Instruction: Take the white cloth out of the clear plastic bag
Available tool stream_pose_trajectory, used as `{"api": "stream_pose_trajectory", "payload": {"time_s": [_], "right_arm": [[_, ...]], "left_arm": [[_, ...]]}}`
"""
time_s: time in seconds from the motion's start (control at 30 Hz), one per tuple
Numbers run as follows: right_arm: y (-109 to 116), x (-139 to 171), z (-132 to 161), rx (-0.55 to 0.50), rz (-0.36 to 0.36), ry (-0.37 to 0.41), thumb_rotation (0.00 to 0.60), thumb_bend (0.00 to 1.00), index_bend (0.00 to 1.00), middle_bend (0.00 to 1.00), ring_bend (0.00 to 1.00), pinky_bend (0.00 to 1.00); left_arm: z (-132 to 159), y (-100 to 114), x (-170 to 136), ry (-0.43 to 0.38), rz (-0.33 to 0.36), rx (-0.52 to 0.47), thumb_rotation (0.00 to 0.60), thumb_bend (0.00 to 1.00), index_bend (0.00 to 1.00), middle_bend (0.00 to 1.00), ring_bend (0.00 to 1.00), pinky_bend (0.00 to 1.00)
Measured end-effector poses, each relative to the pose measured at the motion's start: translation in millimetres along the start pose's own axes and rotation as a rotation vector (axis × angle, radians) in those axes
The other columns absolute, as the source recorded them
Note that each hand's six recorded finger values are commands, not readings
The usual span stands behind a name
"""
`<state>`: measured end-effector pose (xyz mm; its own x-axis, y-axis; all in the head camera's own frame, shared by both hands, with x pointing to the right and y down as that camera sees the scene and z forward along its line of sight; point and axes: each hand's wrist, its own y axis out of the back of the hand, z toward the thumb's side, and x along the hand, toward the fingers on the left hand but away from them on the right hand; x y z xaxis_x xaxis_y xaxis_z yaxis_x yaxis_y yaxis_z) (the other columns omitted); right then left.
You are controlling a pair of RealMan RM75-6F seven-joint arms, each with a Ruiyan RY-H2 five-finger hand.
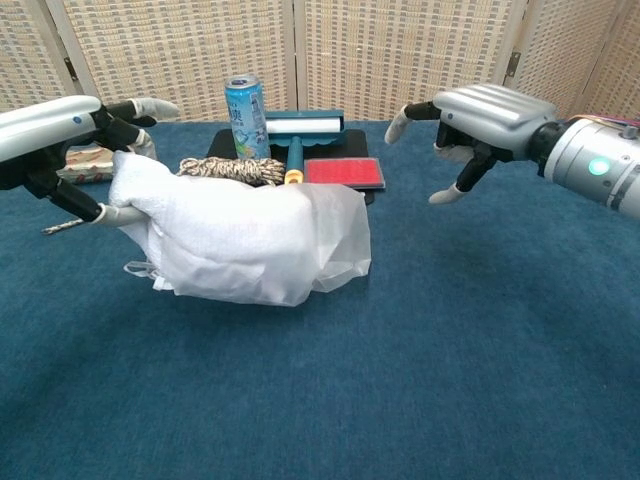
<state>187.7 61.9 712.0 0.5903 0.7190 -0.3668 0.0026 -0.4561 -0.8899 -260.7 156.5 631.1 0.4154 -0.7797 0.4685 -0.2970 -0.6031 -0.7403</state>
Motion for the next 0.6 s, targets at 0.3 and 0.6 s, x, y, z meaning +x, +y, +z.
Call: {"api": "stream_pose_trajectory", "payload": {"time_s": [0.3,0.6], "right_arm": [[-6,-28,18,-0.008,0.052,0.055,0.6,0.0,0.3,1.0,1.0,1.0],[-17,-44,36,-0.048,0.093,0.08,0.6,0.0,0.3,1.0,1.0,1.0]], "left_arm": [[-3,2,-1,0.008,0.003,-0.004,0.6,0.33,0.67,0.0,0.0,0.21],[-6,1,-2,0.015,0.004,-0.011,0.6,0.33,0.67,0.0,0.0,0.21]]}}
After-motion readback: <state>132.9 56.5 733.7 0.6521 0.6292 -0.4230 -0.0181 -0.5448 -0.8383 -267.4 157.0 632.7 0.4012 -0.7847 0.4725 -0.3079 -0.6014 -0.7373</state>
